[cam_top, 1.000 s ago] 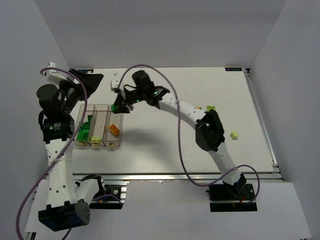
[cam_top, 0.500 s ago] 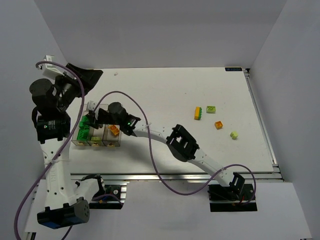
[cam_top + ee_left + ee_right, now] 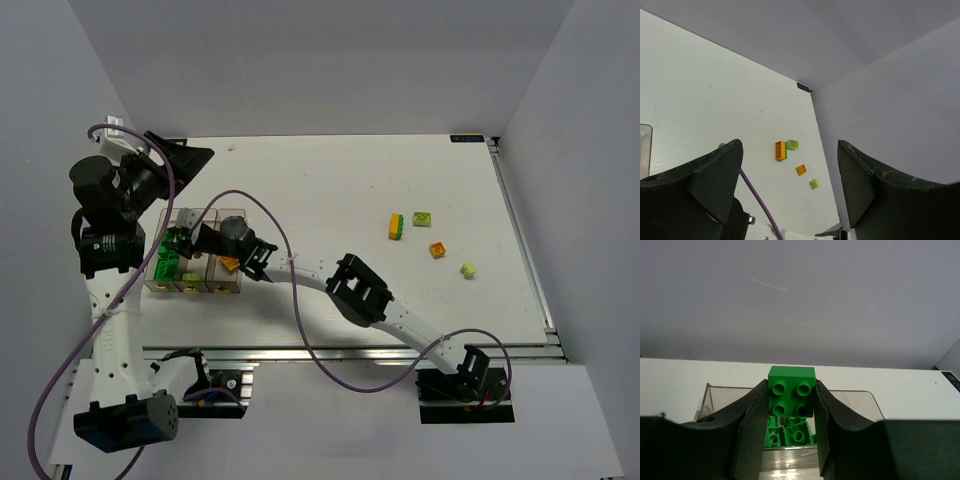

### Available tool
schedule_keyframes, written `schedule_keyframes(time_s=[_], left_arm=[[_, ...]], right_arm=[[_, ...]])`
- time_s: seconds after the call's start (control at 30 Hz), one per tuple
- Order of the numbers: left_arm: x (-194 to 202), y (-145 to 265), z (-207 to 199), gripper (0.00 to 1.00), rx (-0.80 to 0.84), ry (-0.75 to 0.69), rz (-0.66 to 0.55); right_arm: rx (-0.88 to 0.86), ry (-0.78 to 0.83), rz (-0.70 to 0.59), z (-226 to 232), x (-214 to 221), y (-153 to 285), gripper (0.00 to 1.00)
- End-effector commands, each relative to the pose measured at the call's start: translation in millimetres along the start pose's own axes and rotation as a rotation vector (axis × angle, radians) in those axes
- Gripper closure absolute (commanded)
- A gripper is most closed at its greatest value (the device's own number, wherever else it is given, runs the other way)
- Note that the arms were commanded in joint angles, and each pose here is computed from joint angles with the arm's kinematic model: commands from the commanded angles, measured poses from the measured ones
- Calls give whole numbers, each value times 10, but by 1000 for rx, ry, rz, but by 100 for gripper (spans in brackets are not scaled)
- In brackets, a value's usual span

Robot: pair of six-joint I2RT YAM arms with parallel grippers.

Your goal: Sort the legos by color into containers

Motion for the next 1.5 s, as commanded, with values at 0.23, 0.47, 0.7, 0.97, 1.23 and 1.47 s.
schedule_keyframes(time_s=[0.23,0.47,0.7,0.97,1.23,1.47], left_arm=[[50,11,-7,15,11,29,33],[68,53,-31,15,4,34,37],[101,68,-16,15,3,34,44],[92,51,-18,17,19,22,51],[14,20,-87,75,90,15,6],[116,-30,-13,66,119,48,13]], right_arm=[[3,25,-88,41,151,-111,69],[-73,52,-92,245,221,-134,52],[-90,75,-94,299,250,-138,21],[-21,99,-193,78,-322,-113,38],[3,24,-173,-233,-843,265,84],[-3,-3,47,-508,-1146,1375,97]])
Point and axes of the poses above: each gripper's point midway between its finger pads, its own y axis back along the fingers, its own z axis along the line the jaws close on, x = y × z, the point moved 9 cm from there along y, back along the fingers, and after that the axes turned 11 degrees about -y, right-handed, at the moved point
